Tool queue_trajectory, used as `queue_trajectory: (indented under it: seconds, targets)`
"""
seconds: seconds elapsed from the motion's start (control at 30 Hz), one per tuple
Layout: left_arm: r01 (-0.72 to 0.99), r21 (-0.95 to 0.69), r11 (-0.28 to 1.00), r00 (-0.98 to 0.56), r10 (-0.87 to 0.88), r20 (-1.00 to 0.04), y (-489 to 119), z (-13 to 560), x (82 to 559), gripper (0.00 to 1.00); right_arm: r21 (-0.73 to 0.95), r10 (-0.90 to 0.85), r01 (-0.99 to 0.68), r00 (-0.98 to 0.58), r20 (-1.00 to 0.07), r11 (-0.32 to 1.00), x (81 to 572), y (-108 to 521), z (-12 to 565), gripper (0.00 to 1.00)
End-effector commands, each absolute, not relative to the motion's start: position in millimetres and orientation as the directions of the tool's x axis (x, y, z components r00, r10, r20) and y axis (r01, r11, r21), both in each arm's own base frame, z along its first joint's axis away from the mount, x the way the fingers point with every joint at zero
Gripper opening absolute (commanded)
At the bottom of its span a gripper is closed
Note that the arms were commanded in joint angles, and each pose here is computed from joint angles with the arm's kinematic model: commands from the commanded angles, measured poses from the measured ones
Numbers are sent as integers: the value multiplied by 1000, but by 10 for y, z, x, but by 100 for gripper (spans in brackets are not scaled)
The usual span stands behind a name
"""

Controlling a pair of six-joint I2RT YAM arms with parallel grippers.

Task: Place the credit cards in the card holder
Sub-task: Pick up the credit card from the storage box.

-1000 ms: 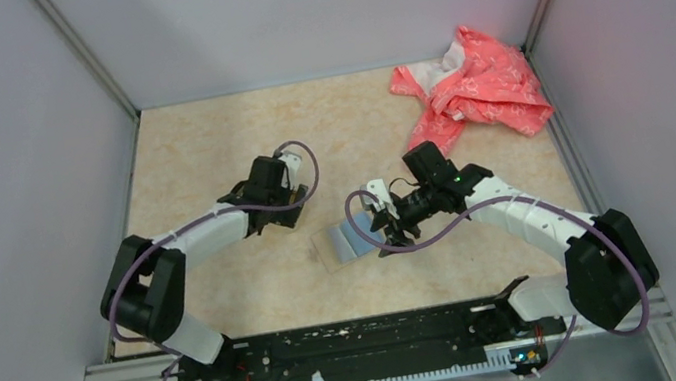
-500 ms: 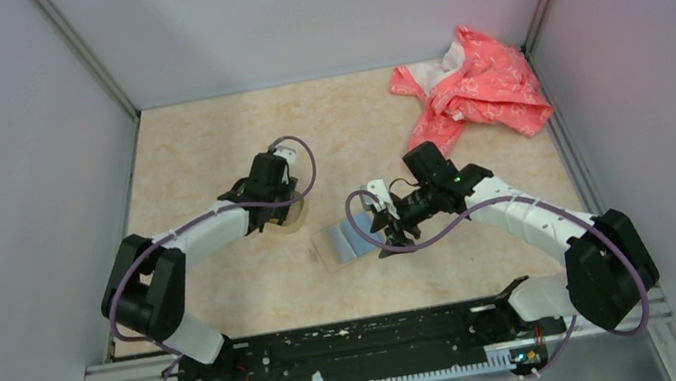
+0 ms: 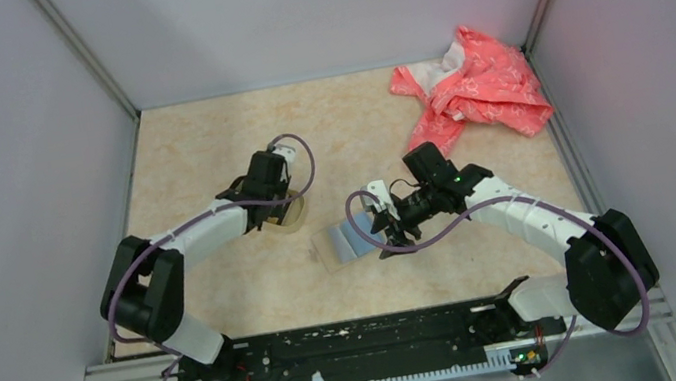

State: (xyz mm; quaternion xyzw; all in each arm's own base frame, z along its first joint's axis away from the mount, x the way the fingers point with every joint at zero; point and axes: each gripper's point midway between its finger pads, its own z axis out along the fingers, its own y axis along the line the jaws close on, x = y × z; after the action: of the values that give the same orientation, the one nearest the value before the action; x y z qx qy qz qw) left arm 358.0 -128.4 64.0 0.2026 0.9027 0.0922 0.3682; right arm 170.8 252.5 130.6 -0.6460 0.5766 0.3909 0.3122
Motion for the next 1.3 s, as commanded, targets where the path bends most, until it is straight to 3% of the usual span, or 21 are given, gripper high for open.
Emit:
queue_trajectory:
  seconds: [0.0, 0.27, 1.27]
  targets:
    - [320, 248, 914, -653, 402, -641, -1349, 686, 3526, 38, 3, -453, -986, 74, -889, -168, 1763, 2596, 1481, 60]
    - [364, 132, 922, -715, 368, -594, -1449, 535, 3444, 43, 0, -450, -985, 77, -890, -170, 1761, 2597, 1493, 60]
    - [526, -324, 786, -711, 197, -675, -2156, 951, 3207, 27, -6, -444, -984, 84, -892, -176, 1747, 2596, 1517, 60]
